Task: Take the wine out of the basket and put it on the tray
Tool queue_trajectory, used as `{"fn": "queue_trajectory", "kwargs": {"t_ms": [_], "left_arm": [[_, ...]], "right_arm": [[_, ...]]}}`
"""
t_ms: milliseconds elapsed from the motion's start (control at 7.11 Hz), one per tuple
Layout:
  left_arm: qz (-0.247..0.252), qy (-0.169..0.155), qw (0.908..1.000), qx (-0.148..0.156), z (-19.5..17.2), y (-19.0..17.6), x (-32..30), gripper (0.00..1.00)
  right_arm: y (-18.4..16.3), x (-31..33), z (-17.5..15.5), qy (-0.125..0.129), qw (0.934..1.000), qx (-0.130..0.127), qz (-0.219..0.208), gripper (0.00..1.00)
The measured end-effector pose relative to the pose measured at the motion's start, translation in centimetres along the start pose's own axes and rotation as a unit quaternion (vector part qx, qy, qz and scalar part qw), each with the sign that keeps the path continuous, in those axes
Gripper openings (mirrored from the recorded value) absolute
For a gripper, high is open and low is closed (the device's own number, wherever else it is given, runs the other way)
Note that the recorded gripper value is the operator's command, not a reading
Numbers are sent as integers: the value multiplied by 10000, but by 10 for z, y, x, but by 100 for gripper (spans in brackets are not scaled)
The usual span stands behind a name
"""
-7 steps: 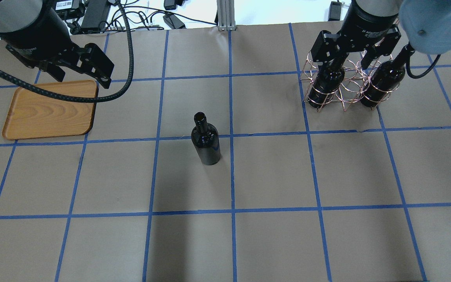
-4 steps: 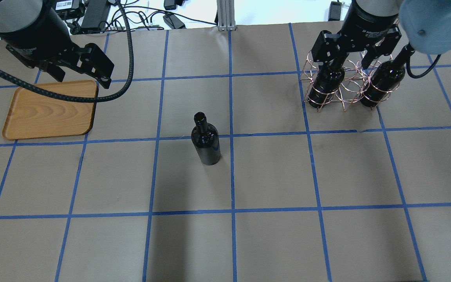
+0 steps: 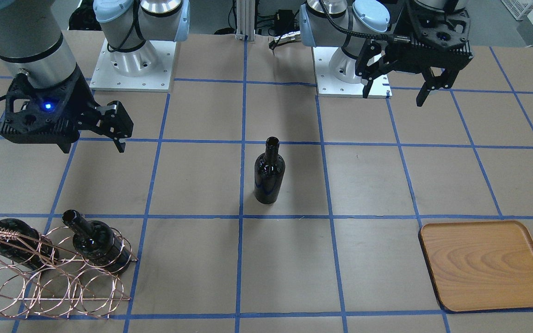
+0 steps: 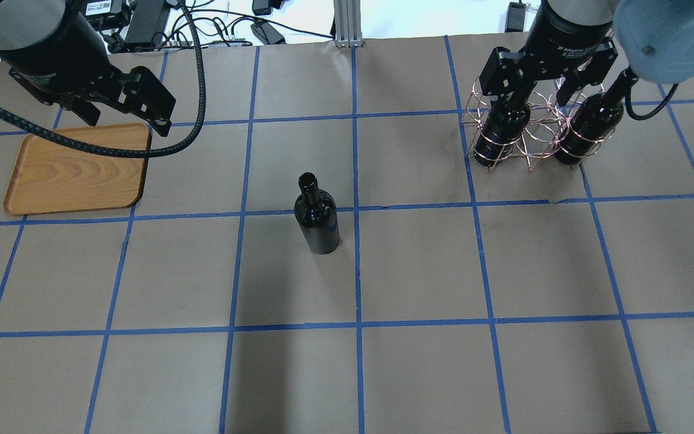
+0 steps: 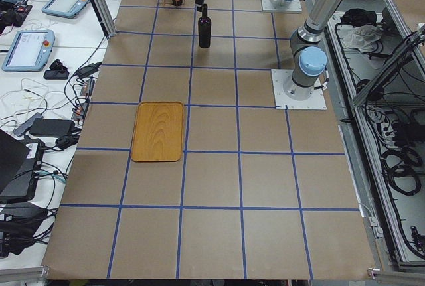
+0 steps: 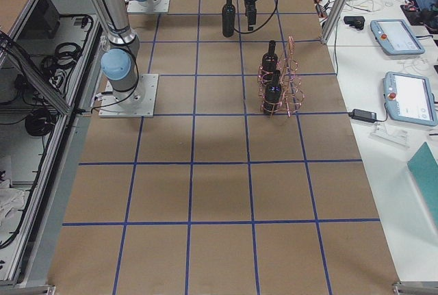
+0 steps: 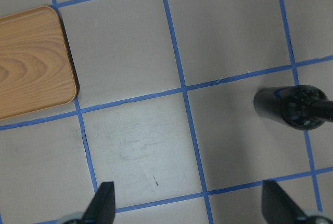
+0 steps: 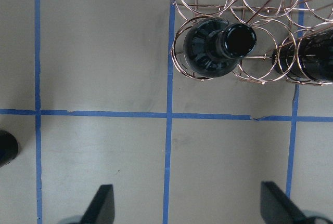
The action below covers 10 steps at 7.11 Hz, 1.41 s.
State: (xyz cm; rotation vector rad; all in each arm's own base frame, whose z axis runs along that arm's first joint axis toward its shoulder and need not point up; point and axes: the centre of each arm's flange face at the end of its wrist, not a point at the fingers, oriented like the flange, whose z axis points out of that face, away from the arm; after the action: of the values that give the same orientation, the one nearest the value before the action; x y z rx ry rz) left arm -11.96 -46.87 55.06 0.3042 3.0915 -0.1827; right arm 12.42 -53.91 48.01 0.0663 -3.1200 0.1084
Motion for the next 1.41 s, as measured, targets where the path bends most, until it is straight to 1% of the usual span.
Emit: {"fn": "queue_trajectory", "kwargs": {"t_ms": [704,1126,1407], "left_arm": [[0,1,10000,-4,0,0,0,100],[0,-4,10000,3,0,0,0,100],[0,-4,10000,5,-1,0,0,100]], "right_arm": [[-1,0,5,1,10000,-39,-18,100],[-2,3,6,98,9999,-64,-5,100],[-2,3,8,104,9999,-82,-2,100]]}}
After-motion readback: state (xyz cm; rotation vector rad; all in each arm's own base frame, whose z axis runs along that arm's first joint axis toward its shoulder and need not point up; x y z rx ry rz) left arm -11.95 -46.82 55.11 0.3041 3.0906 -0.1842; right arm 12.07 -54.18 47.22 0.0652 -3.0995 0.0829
